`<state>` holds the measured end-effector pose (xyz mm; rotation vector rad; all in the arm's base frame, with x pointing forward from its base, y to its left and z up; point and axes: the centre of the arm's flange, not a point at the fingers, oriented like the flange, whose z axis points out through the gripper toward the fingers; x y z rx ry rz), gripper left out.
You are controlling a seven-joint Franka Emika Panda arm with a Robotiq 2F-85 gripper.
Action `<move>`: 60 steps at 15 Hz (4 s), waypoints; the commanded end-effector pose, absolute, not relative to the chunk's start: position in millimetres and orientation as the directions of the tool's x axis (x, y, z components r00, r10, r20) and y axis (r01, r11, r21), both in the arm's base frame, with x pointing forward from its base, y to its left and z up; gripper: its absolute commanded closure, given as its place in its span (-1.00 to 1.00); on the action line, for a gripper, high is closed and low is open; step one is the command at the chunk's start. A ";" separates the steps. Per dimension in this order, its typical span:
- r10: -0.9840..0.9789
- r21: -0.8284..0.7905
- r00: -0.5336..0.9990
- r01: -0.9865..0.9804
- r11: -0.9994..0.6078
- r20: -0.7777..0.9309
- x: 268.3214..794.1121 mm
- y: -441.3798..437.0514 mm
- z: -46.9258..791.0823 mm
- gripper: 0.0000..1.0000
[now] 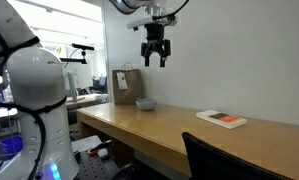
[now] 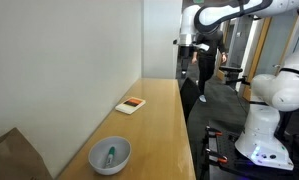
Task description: Move the grey bowl to the front right side of the table
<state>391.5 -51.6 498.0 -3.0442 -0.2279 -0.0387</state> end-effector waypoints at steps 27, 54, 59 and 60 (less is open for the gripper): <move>0.122 -0.430 0.986 0.062 -0.901 -0.114 615.5 193.6 233.9 -1.00; 0.247 -0.128 0.969 0.242 -0.962 -0.021 621.1 94.4 301.4 0.98; 0.184 -0.025 0.981 0.183 -0.983 -0.053 575.5 16.4 321.9 0.98; 0.169 -0.019 0.984 0.168 -0.986 -0.056 565.5 1.9 324.1 0.98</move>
